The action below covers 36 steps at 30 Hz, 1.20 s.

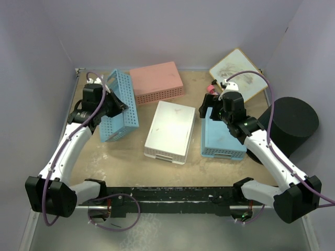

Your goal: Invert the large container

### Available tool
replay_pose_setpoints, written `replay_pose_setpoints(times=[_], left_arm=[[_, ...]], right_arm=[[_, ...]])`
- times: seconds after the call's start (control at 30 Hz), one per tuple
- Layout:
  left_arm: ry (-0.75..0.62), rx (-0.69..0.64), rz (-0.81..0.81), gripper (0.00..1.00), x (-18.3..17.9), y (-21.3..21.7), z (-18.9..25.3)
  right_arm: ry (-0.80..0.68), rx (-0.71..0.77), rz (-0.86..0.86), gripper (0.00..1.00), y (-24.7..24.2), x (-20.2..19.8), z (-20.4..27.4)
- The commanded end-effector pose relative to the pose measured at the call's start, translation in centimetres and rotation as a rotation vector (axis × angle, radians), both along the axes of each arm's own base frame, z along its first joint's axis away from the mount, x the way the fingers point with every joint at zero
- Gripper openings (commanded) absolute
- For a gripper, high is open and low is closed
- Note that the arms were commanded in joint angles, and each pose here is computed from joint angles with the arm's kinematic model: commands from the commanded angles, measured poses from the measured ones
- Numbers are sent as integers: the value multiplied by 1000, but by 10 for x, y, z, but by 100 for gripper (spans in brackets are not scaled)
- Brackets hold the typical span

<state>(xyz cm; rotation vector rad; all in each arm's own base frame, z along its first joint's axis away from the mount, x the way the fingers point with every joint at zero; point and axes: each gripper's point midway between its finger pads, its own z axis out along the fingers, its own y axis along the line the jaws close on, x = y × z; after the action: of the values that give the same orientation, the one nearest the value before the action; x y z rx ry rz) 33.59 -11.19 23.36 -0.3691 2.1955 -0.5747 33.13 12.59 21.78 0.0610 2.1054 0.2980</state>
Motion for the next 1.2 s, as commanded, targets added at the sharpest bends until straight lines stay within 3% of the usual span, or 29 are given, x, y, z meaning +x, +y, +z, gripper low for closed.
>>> replay_pose_setpoints(times=[0.0, 0.27, 0.43, 0.5, 0.67, 0.7, 0.77, 0.87, 1.0, 1.17], left_arm=[[-123, -345, -159, 0, 6, -31, 42], [-142, -568, -172, 0, 7, -28, 46], [-162, -797, -195, 0, 3, -28, 42], [-163, -808, -177, 0, 5, -22, 38], [-74, -658, -95, 2, 5, -4, 2], [-41, -616, -78, 18, 3, -1, -7], [7, -535, -56, 35, 0, 5, -20], [56, -394, -13, 47, -5, 20, -29], [66, -204, 63, 48, -9, 47, -24], [42, -100, 92, 47, -9, 62, -10]], right_arm=[[-61, 22, -1, 100, 0, 0, 18], [-58, 16, -7, 100, -2, 0, 14], [-53, 10, -5, 100, -2, 1, 12], [-54, 5, -4, 100, -2, 2, 13], [-57, -1, -6, 100, -3, 3, 14], [-55, -2, -6, 100, -3, 3, 13], [-50, 0, -2, 100, -1, 4, 11], [-46, 6, 6, 100, 2, 6, 9], [-49, 14, 10, 100, 4, 7, 10], [-46, 16, 15, 100, 5, 8, 9]])
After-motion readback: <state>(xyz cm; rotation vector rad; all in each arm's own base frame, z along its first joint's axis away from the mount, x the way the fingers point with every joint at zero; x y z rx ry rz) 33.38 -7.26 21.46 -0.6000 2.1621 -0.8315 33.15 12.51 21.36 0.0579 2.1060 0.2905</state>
